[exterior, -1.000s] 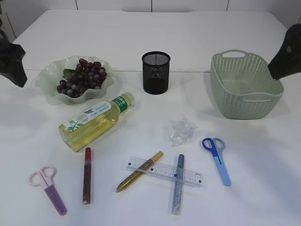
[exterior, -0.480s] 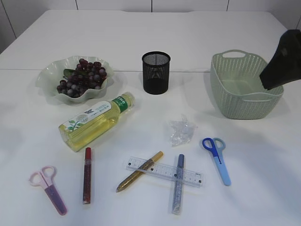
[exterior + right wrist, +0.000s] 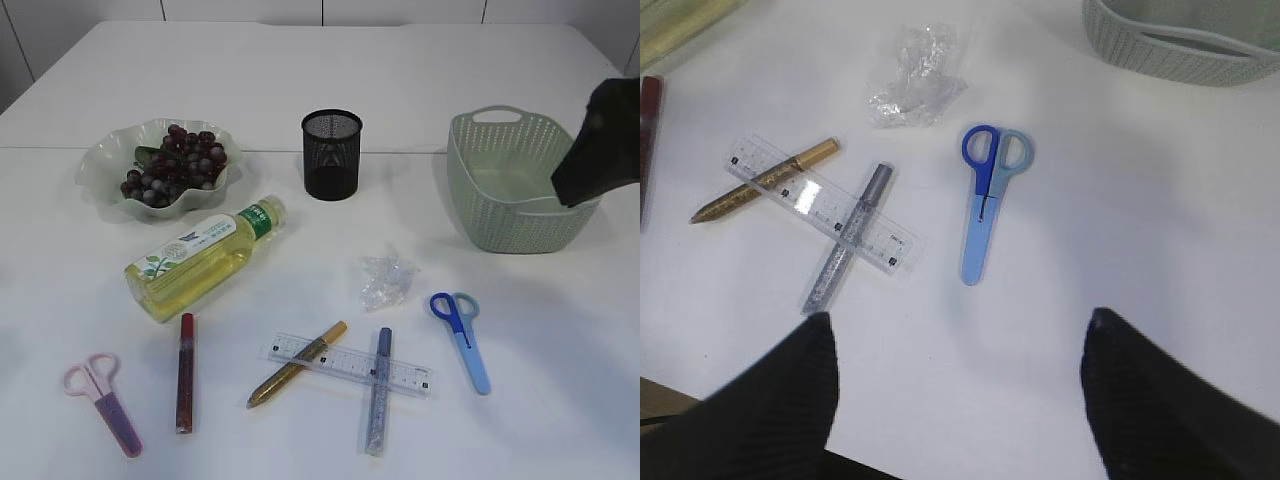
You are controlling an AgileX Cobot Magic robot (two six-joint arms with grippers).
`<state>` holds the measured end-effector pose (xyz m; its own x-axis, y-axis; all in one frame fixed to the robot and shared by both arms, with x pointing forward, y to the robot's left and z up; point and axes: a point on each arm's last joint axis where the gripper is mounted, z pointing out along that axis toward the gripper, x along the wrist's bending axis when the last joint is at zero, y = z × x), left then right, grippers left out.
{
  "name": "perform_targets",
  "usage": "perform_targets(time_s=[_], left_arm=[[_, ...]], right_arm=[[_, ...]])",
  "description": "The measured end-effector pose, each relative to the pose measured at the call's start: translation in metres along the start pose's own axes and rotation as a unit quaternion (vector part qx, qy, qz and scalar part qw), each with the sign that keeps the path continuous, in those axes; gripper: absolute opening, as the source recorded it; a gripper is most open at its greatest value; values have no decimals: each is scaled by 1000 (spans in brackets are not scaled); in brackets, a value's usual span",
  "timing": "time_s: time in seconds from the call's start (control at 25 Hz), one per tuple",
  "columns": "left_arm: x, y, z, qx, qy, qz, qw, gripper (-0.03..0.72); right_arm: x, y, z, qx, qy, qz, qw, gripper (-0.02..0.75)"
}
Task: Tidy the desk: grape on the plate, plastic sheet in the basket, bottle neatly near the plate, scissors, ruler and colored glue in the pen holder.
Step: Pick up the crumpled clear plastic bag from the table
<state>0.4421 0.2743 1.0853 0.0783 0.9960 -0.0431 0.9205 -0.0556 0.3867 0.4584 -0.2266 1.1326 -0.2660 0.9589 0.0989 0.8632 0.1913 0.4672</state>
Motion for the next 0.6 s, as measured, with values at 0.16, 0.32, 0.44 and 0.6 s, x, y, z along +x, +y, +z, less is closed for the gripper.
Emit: perform_targets(time_s=[0.16,0.32,0.44,0.6], left_arm=[[-1,-4,2,6,-8,-5,1000,487],[-2,-3,2,0,-14,-8,1000,487],[-3,-2,2,-3,-18,-10,1000,486],[-5,-2,2,-3,-28,-16,999,486]], right_arm=[[2,11,19,27,13,11,999,584],[9,29,49,58,36,13,998,584],[17,44,77,81,45,-15,996,584],[22,62,120,103,49,-51,992,585]])
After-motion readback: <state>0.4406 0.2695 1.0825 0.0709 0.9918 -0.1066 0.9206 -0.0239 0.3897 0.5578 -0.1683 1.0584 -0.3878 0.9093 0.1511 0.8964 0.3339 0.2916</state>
